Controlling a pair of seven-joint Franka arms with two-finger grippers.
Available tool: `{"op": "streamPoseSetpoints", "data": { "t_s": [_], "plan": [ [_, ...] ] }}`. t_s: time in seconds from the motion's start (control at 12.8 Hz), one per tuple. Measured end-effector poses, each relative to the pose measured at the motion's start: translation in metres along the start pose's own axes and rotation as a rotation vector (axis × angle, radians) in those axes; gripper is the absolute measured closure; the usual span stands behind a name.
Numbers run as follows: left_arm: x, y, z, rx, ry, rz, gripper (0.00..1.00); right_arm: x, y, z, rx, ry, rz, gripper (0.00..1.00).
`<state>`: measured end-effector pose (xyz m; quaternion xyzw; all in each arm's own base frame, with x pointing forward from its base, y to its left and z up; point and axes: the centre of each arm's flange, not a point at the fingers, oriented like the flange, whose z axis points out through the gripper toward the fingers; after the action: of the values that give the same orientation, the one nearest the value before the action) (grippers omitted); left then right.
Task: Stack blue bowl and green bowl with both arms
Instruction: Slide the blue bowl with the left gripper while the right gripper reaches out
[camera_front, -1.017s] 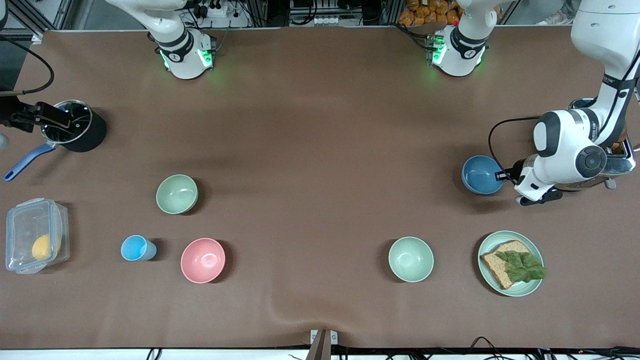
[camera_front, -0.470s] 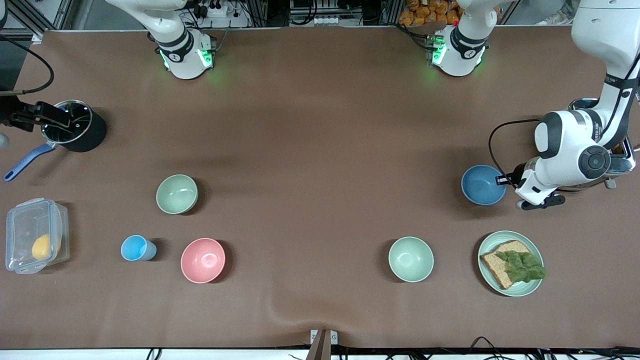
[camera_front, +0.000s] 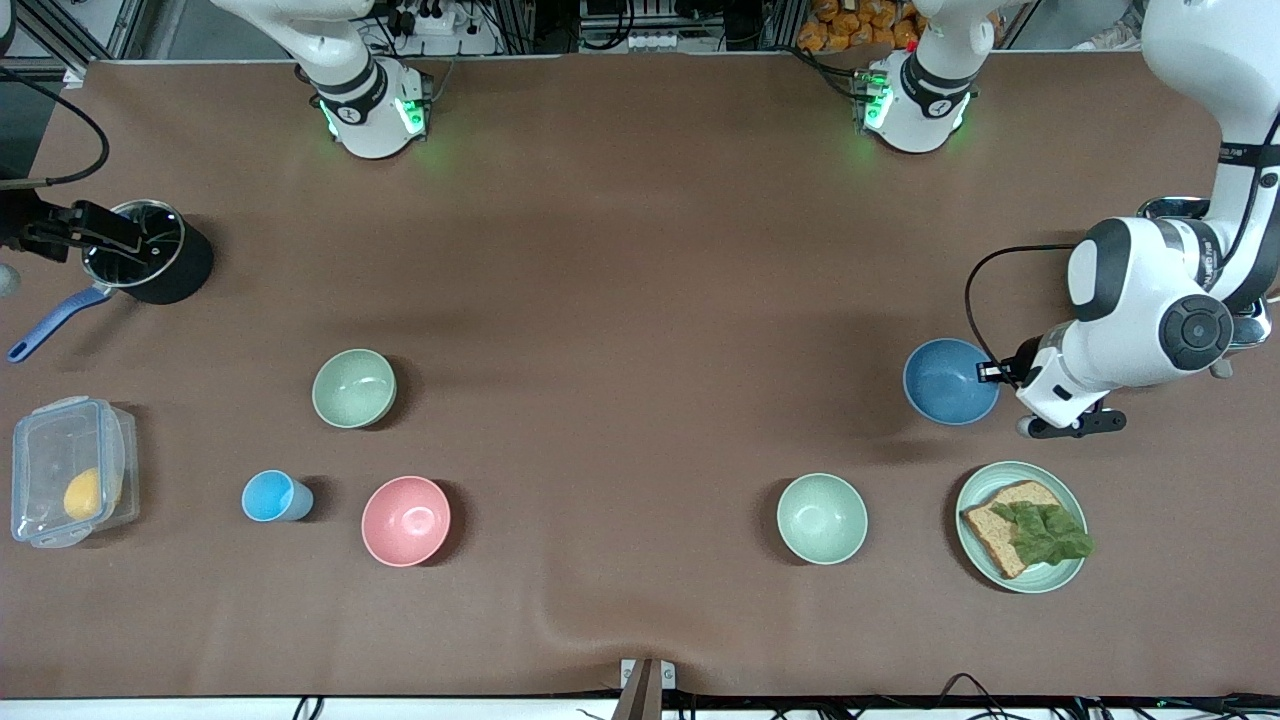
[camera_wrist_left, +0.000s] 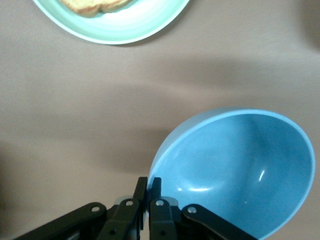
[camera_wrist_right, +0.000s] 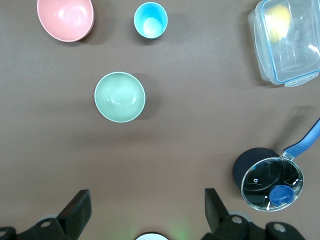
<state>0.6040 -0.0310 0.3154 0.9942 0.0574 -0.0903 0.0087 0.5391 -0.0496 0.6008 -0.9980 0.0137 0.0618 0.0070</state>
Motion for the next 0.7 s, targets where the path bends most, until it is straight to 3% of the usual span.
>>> {"op": "streamPoseSetpoints", "data": {
  "t_s": [0.47, 0.7],
  "plan": [
    [-0.017, 0.092, -0.030, -0.012, 0.008, -0.085, 0.95, 0.000, -0.002, 0.001, 0.000, -0.006, -0.003, 0.00],
    [-0.023, 0.120, -0.042, -0.007, 0.014, -0.107, 0.95, 0.013, -0.005, 0.030, 0.003, -0.069, -0.010, 0.00]
  ]
}}
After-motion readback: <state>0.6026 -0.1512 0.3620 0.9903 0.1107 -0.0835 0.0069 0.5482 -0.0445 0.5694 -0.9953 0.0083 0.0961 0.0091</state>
